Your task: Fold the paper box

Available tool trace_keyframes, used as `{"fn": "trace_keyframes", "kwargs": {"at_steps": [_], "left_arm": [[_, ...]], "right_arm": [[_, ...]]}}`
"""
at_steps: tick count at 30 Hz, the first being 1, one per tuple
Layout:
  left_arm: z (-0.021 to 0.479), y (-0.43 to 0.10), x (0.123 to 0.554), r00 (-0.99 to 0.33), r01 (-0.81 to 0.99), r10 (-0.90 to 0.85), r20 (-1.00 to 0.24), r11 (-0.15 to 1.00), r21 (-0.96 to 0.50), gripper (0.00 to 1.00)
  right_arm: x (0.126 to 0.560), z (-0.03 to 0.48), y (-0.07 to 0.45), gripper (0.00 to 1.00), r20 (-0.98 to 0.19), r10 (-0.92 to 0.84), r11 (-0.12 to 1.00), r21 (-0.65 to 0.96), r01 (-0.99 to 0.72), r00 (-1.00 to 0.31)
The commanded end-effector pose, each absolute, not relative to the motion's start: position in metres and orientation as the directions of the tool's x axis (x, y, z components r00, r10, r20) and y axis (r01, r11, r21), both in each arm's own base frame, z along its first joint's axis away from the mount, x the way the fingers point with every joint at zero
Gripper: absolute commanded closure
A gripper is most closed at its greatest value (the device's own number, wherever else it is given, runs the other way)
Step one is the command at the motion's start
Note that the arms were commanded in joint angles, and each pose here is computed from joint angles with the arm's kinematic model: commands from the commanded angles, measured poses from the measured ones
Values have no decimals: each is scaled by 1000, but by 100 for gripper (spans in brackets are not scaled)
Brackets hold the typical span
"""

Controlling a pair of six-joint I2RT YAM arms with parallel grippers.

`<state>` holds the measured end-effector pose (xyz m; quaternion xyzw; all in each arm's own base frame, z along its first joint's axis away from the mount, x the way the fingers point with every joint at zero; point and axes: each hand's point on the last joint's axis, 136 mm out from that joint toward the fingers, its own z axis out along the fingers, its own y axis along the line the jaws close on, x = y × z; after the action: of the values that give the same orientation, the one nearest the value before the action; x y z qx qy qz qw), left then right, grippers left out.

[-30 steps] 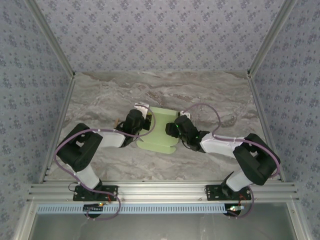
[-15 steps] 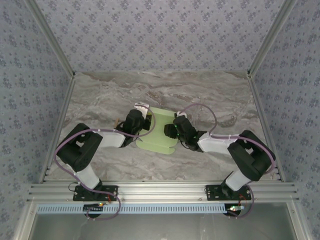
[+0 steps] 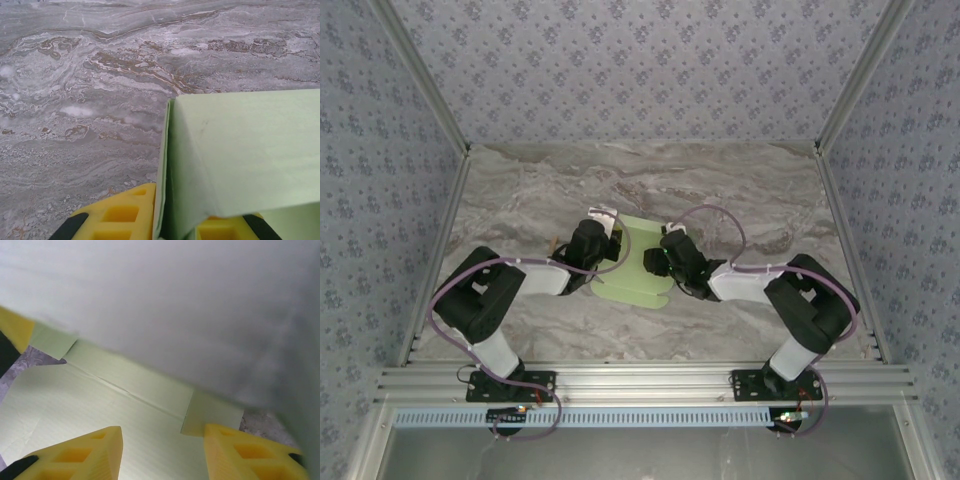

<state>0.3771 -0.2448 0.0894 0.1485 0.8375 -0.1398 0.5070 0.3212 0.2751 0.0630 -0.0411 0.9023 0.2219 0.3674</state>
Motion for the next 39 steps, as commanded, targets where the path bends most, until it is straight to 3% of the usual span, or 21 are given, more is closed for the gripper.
{"fn": "trace_keyframes", "kwargs": {"at_steps": [1,28,39], "left_arm": [[106,-252,374,-408,422,85,-909,900,-105,85],[105,-248,375,-407,404,89,-909,910,-92,85],[104,-247,375,-408,403,94,-908,911,-87,85]], "right_arm": [[329,74,290,53,-712,89,884,379,-274,-696],[305,84,248,50,-712,-9,928,256,-271,-702],[281,135,219,46,-739,-98,927,176,-331,-667]]}}
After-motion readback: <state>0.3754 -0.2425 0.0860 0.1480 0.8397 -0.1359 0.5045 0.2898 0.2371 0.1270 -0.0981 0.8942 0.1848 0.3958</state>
